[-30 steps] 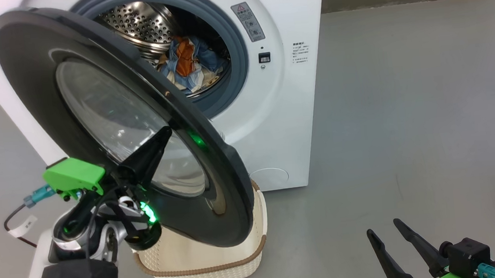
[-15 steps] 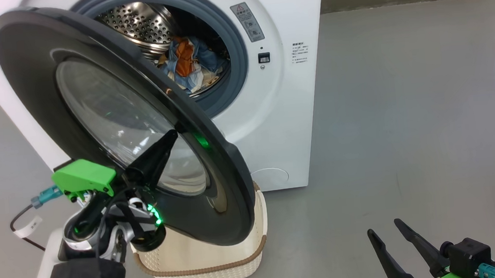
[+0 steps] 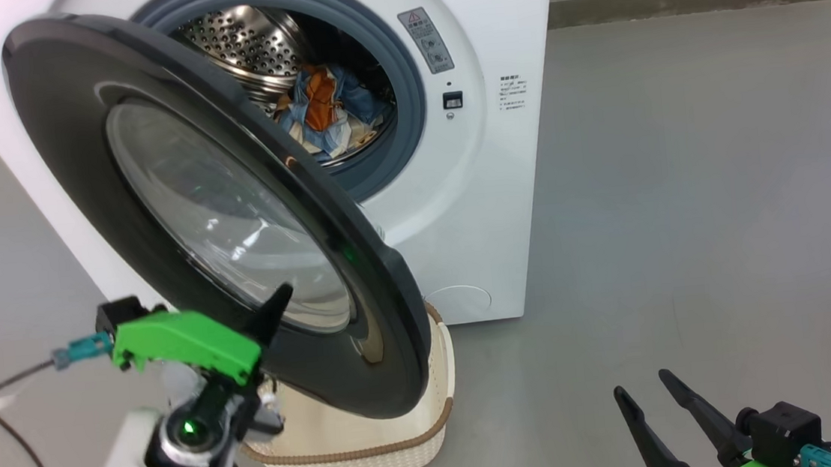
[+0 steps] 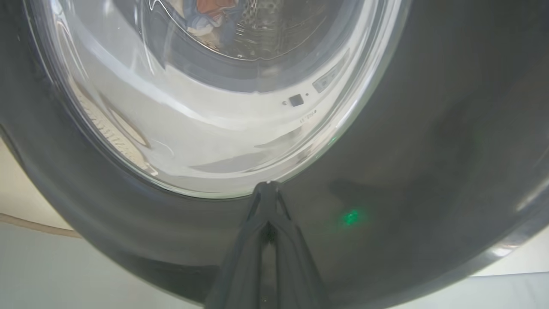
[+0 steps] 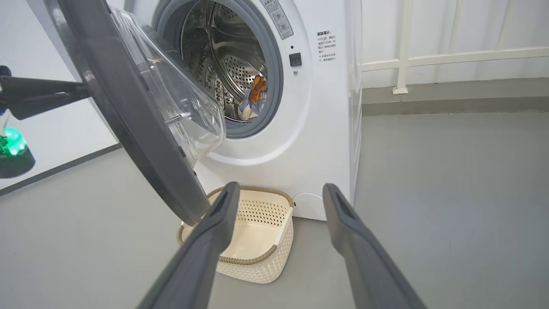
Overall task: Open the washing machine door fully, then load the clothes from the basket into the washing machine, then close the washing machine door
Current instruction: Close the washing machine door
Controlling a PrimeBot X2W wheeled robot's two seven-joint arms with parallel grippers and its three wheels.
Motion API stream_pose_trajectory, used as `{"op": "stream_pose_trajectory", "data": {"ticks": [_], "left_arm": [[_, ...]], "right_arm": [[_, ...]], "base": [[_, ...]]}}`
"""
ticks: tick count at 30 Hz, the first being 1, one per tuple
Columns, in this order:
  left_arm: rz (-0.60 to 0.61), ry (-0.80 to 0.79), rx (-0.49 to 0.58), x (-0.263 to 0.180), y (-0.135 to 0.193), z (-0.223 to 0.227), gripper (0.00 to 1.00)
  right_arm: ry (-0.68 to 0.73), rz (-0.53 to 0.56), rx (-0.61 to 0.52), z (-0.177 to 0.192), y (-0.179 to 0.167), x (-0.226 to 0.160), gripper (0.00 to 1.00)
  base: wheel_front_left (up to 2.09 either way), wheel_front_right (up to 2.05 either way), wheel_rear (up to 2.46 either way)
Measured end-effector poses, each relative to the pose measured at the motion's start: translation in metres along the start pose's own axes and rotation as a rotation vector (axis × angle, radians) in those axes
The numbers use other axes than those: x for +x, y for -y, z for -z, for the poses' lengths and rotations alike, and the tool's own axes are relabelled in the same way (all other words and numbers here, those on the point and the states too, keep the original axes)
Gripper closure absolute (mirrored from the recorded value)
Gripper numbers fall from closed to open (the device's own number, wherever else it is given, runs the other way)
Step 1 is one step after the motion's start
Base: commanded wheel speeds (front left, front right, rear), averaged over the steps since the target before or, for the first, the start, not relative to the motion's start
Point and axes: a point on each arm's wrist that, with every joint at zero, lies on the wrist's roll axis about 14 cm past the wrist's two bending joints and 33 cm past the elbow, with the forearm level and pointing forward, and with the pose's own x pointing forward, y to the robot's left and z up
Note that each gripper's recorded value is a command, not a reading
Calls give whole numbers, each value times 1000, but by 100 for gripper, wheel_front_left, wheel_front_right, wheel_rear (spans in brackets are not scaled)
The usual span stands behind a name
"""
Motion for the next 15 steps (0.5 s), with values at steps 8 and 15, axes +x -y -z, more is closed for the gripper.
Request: {"op": "stream_pose_trajectory", "data": {"ticks": [8,15], "left_arm": [[-98,139,249,-13,-28,-11,0],[-122,212,493,-25,-41,-5,0]], "right_arm": [[4,2,3,-1,0,0,0],[13,16,0,-4,4,-2,0]], "base": [[0,0,0],[0,0,0]]}}
